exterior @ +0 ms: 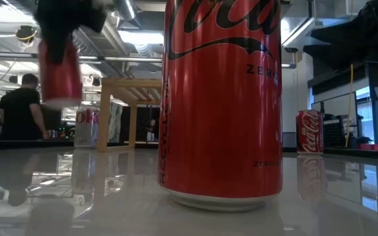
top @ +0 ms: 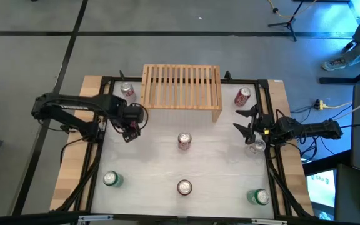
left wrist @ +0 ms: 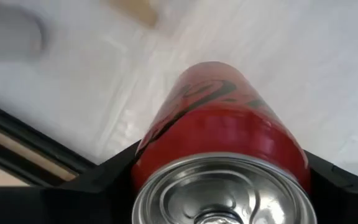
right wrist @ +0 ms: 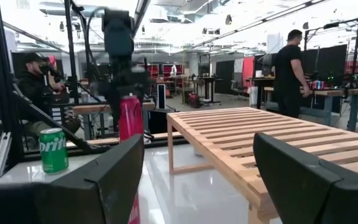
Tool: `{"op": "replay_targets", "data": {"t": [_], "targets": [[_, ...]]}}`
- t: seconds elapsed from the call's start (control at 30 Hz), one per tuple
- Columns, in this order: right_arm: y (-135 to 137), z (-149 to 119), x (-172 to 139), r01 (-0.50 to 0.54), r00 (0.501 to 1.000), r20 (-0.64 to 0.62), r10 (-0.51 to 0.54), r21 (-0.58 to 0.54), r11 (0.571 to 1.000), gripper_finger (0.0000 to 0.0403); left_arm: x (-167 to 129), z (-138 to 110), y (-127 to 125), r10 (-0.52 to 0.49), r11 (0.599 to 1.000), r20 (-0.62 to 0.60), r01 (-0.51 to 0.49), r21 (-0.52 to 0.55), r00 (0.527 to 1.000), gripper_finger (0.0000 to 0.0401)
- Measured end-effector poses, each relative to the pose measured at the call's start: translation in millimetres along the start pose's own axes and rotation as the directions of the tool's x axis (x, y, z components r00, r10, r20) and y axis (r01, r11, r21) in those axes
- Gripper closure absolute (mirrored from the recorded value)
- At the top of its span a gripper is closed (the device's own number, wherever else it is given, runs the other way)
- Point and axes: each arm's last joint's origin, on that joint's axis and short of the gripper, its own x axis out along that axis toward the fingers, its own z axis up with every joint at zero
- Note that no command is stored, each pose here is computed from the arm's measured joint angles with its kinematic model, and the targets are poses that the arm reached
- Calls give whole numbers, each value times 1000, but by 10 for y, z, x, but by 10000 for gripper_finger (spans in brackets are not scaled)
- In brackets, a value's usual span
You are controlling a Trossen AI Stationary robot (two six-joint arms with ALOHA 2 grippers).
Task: Place canned beverage on shelf
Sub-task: Put the left red and black soda can on the shelf
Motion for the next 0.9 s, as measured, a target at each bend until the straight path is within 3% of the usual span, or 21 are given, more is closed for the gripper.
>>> {"op": "replay_targets", "data": {"t": [0.17, 0.43, 0.67, 0.9], "targets": [[-1, 14, 0, 1, 1000, 14, -1, -18, 1000, 104, -437, 129, 4, 55, 998, 49, -57, 41, 997, 125], [-2, 42, -1, 0, 999, 42, 1, -6, 1000, 104, -938, 579, 18, 1, 993, 224, -28, 117, 975, 122], [0, 24, 0, -2, 1000, 24, 2, 14, 1000, 104, -1074, 1092, 195, 44, 978, 300, -103, 182, 953, 122], [-1, 14, 1, 4, 1000, 13, -4, -22, 1000, 104, -1014, 1492, 687, 67, 973, 288, -126, 192, 955, 121]]}}
